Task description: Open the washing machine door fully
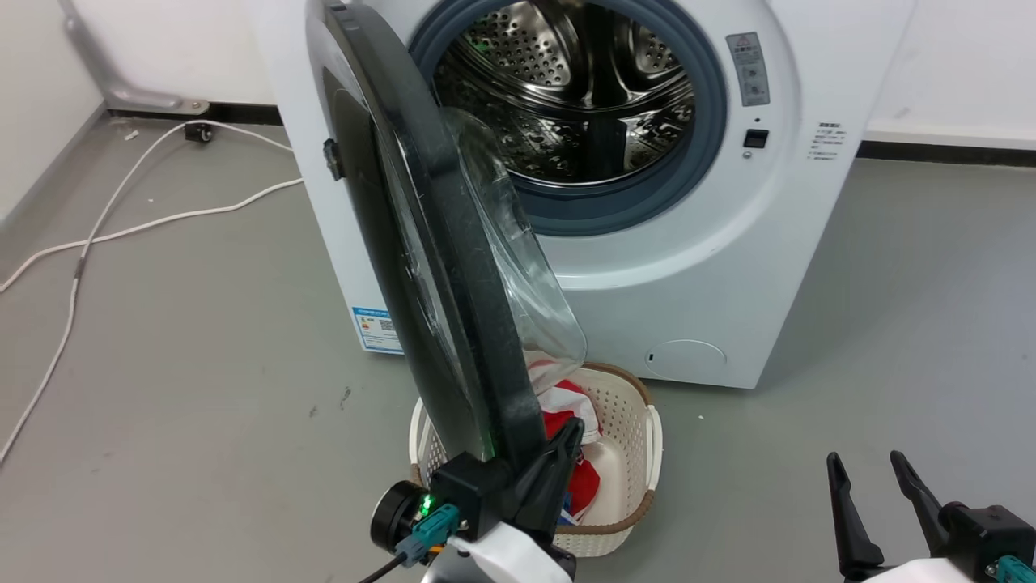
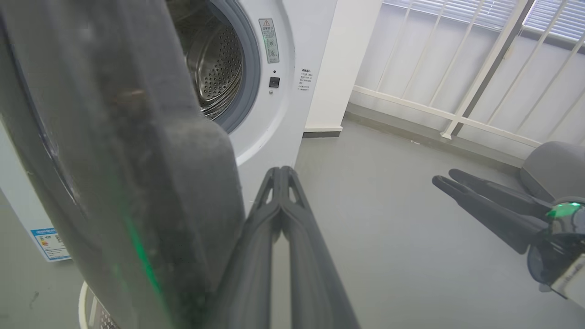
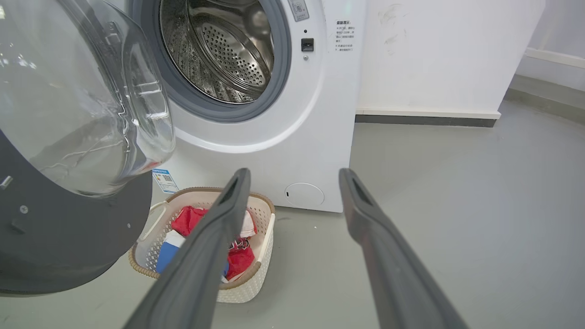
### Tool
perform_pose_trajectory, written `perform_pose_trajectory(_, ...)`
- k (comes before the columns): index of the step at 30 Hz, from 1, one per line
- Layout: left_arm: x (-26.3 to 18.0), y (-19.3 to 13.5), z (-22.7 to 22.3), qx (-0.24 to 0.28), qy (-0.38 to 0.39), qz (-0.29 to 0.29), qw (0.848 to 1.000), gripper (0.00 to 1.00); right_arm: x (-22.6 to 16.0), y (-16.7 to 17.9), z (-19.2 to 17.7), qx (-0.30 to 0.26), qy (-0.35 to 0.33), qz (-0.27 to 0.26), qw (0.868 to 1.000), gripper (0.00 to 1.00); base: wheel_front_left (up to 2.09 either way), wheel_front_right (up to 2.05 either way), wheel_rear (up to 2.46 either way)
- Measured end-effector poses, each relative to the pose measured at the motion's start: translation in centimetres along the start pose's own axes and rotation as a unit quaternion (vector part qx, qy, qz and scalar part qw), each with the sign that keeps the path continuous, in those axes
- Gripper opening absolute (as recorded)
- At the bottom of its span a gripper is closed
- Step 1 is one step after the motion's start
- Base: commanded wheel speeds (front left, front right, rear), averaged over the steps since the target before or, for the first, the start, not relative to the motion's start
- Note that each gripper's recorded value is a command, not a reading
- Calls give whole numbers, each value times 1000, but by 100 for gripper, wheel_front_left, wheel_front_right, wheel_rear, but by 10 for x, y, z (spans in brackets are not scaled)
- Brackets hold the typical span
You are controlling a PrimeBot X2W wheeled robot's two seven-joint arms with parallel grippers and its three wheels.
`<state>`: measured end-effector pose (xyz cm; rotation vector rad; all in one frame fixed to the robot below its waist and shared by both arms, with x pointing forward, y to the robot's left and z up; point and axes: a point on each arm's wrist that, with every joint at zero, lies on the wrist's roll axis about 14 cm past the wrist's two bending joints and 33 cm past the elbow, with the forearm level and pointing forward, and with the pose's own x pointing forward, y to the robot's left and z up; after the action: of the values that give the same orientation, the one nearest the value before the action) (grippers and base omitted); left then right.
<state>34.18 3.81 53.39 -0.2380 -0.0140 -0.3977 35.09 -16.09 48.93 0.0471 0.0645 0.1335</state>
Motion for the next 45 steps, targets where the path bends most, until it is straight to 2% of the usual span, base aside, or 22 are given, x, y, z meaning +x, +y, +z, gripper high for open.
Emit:
perform_pose_trajectory(8, -28, 29, 17, 17, -19, 58, 998, 0, 12, 18, 0, -2, 2, 31, 1000, 100, 0, 0, 0)
perform_pose_trajectory(15, -57, 65, 33, 30, -36, 135, 990, 0, 25, 38, 0, -6, 4, 62, 998, 100, 0, 0, 0)
perform_pose_trajectory(23, -96, 120, 42, 24, -46, 244, 968, 0, 39, 62, -1, -8, 6, 99, 995, 100, 0, 0, 0)
perform_pose_trajectory(29, -125, 164, 47, 24, -56, 316, 947, 0, 45, 71, -1, -8, 8, 113, 994, 100, 0, 0, 0)
perform_pose_trajectory(41, -141, 232, 56, 49, -61, 370, 926, 0, 52, 69, -4, -12, 18, 109, 994, 100, 0, 0, 0)
perform_pose_trajectory(45, -145, 257, 56, 63, -56, 398, 913, 0, 55, 66, -8, -12, 24, 106, 994, 100, 0, 0, 0)
